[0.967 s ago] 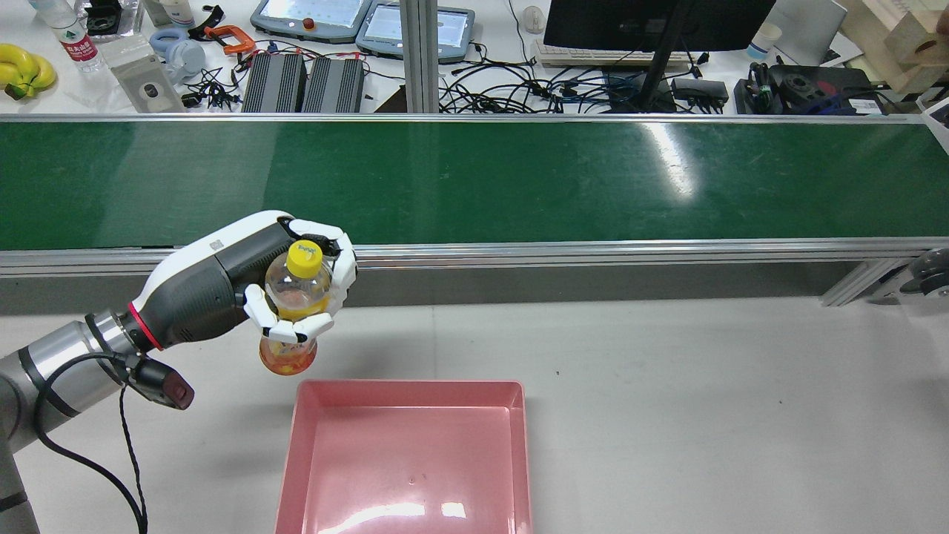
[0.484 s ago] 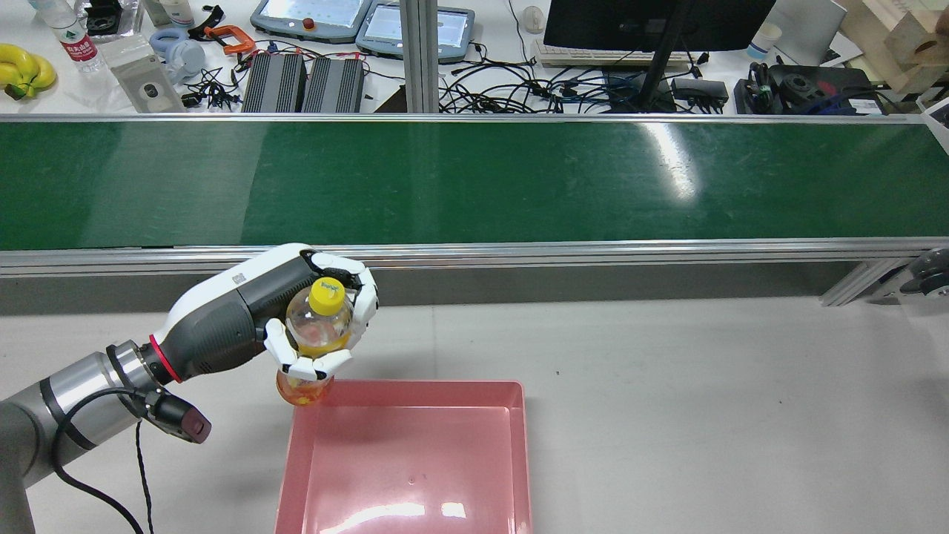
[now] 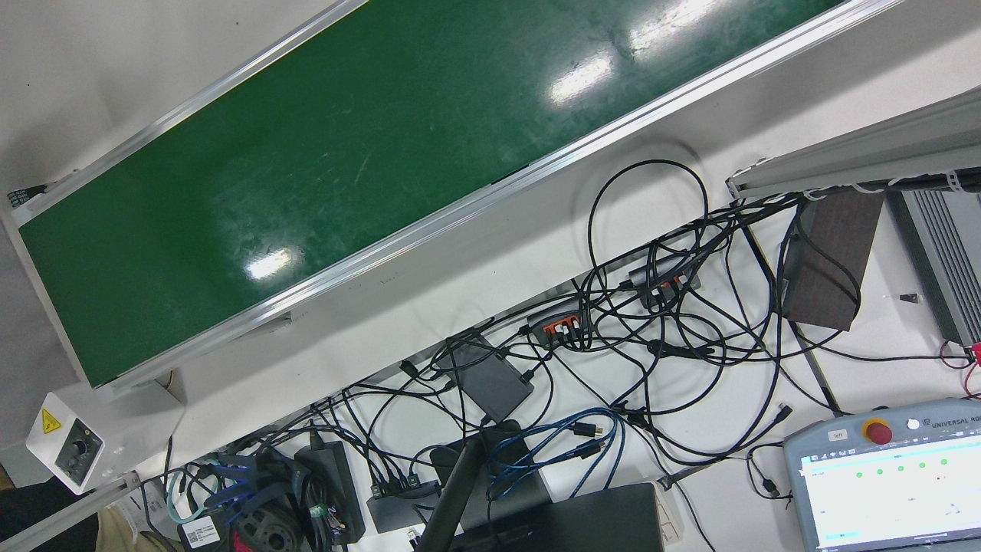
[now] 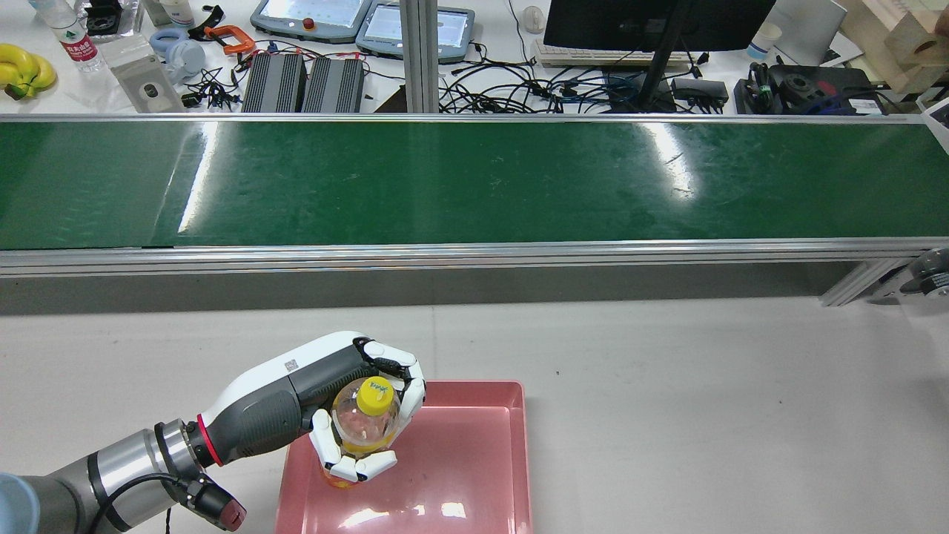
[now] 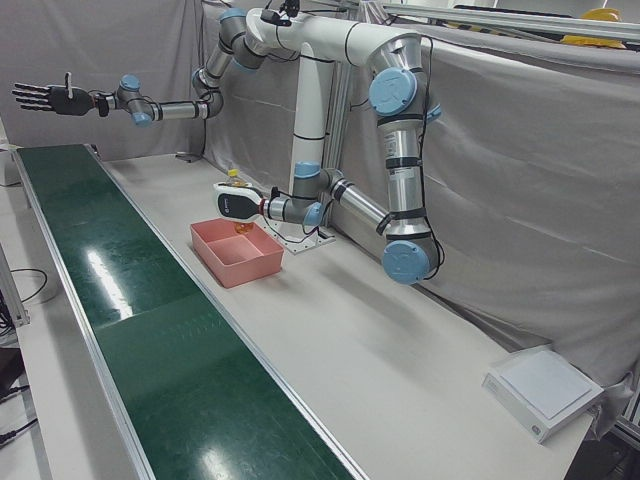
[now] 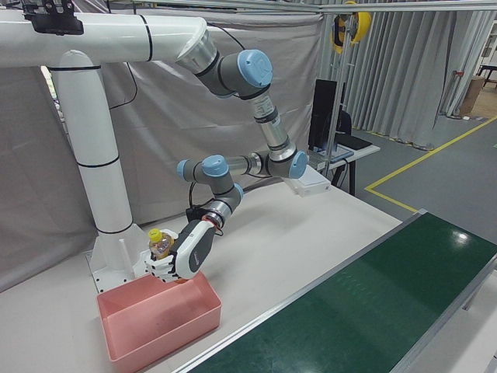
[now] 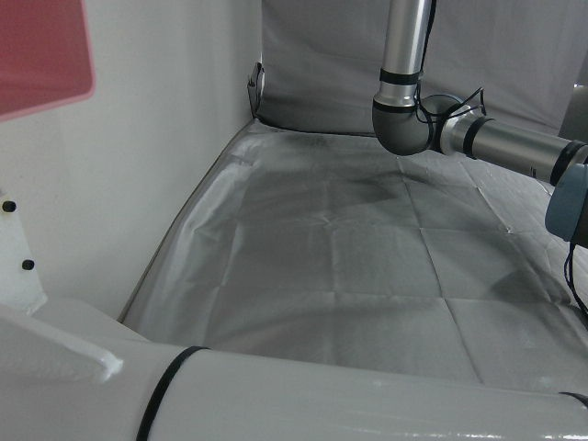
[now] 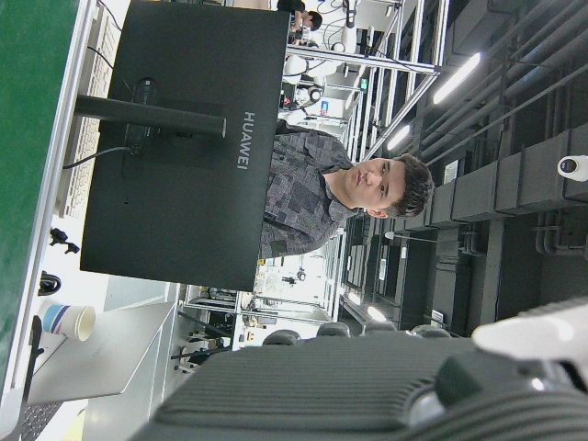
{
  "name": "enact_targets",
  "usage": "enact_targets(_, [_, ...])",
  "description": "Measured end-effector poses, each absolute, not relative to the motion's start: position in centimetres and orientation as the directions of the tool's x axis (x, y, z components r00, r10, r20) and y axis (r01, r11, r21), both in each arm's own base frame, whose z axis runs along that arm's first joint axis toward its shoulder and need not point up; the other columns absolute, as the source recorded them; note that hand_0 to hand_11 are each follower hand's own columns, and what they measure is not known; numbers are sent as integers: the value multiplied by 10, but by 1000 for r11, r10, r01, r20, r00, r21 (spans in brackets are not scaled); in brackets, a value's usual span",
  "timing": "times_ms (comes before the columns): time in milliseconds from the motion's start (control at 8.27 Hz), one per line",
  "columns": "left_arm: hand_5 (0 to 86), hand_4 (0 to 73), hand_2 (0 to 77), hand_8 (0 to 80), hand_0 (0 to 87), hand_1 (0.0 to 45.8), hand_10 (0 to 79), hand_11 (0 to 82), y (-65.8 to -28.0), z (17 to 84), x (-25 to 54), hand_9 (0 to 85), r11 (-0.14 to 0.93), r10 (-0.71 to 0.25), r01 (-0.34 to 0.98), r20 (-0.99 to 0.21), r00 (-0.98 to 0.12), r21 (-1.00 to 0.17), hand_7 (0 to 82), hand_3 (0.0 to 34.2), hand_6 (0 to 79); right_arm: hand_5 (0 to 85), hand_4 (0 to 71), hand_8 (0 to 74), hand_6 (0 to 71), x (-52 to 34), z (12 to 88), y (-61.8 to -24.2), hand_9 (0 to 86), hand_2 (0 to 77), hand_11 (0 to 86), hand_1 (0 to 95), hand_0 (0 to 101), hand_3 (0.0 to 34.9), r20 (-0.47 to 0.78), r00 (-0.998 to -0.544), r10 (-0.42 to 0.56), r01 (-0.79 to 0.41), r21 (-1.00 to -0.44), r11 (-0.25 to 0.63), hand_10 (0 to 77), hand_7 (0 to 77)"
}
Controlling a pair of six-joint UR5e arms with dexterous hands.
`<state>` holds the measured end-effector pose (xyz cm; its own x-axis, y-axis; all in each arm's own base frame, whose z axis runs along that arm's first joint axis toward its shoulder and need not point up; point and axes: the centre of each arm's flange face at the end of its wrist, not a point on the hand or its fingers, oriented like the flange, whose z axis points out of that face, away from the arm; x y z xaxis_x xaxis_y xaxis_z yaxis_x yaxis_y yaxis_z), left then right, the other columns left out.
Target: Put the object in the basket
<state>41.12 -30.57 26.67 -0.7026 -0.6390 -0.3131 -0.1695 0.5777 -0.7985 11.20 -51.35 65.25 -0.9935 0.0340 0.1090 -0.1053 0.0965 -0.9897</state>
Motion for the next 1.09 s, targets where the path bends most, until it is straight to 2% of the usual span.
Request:
enact_targets(121, [545,518,295,676,727,54,338,436,-300,267,416,540,575,-650,-176,-315,-692,-799,551,0,611,0,0,0,0,112,652,-513,0,5,0,0,3,0,109,-993,34,-105,-990,97,0,5])
enact_targets(242, [551,524,295,671,734,54,136,251,-297,266,417,540,574,-656,-181,-317,-685,-798,551,0,611,0,0,0,0,112,652,-513,0,5,0,0,3,0,109,-993,34,-105,-990,97,0,5])
enact_targets(363, [518,469,295,622,756,54,5,71,-296,266,418,502,575,-659,-183,-319,-682,-797,524,0,562,0,0,0,0,112,652,-513,0,5,0,0,2,0,109,-993,34,-105,-990,97,0,5])
enact_targets(484, [518,469,295,622,756,54,5,71,-297,266,417,502,576,-659,-184,-319,-681,-797,524,0,562,0,0,0,0,112,653,-513,0,5,0,0,2,0,109,-993,34,-105,-990,96,0,5])
enact_targets(604, [169,82,295,278,728,54,0,16,-297,266,417,147,576,-659,-183,-320,-680,-797,185,0,185,0,0,0,0,112,653,-513,0,5,0,0,3,0,109,-993,34,-106,-990,96,0,5])
enact_targets(725, [27,11,0,38,680,273,0,16,-297,266,417,0,577,-659,-183,-321,-680,-796,22,9,0,0,0,0,0,112,652,-513,0,5,0,0,1,0,109,-993,34,-105,-990,96,0,5])
enact_targets(846, [11,11,0,0,618,153,0,16,-298,266,417,5,577,-658,-182,-321,-681,-796,33,12,0,0,0,0,0,112,652,-513,0,5,0,0,1,0,109,-993,34,-105,-990,96,0,5])
enact_targets(967, [11,11,0,0,618,153,0,11,-298,265,417,5,577,-658,-182,-321,-681,-796,33,12,0,0,0,0,0,112,652,-513,0,5,0,0,2,0,109,-993,34,-105,-990,97,0,5])
enact_targets(1088, [11,11,0,0,550,76,0,11,-298,265,417,5,578,-658,-182,-321,-681,-796,33,16,0,0,0,0,0,112,652,-513,0,5,0,0,2,0,109,-993,34,-105,-990,97,0,5])
